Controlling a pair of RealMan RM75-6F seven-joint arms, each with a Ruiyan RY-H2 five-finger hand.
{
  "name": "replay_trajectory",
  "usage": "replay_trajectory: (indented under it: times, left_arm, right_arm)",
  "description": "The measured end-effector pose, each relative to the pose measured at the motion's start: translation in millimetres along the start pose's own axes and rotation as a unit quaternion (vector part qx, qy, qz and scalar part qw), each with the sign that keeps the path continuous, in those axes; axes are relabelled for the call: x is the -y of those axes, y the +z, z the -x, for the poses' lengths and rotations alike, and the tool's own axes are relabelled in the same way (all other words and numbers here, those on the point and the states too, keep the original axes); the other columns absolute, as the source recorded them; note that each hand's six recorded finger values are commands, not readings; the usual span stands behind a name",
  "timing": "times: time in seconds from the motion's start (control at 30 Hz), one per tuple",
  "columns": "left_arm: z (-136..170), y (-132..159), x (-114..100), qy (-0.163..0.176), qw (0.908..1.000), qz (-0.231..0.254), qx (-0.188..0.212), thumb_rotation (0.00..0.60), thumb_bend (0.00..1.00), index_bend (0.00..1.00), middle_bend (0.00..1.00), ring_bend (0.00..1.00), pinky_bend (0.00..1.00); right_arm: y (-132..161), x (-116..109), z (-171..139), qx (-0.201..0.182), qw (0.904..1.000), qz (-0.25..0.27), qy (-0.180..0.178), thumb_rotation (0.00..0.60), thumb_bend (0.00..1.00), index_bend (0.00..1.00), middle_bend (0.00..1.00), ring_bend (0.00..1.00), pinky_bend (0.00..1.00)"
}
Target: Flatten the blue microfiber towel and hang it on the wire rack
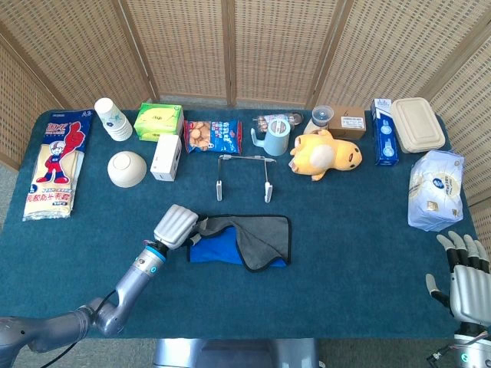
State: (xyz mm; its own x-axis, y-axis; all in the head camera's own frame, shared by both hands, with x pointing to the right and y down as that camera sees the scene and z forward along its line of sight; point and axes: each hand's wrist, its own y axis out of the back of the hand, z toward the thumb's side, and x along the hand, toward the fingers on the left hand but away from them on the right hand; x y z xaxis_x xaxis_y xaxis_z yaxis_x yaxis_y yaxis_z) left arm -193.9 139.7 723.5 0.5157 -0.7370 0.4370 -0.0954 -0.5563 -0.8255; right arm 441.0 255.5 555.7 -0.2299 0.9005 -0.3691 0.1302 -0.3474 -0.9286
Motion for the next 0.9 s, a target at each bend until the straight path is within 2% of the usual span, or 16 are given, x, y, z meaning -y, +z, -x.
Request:
replay_trajectory:
  times: [0.37, 0.67, 0.9]
  left_arm:
    - [-6.9, -8.9, -0.3, 0.010, 0.9998, 0.005, -0.015, 0.600, 0.49, 0.58, 1.00, 1.00, 1.00]
    - [-7.0, -11.7, 6.5, 0.001, 0.9998, -0.001, -0.017, 0.600, 0.47, 0.50, 1.00, 1.00, 1.00]
    - [-9.3, -12.1, 3.4, 0.010, 0.9998, -0.008, -0.017, 0.600, 0.38, 0.42, 1.00, 1.00, 1.00]
  right_arm:
    - [-1.0, -1.8, -1.8, 0.003, 1.0000, 0.000, -0.003, 0.600, 0.31, 0.17, 0.12, 0.00, 0.00]
    - [-2.0, -3.0, -2.4, 0.004, 1.0000, 0.000, -0.005, 0.600, 0.31, 0.17, 0.12, 0.00, 0.00]
    - [-1.9, -2.6, -2.3, 0.003, 1.0000, 0.000, -0.004, 0.600, 0.31, 0.17, 0.12, 0.00, 0.00]
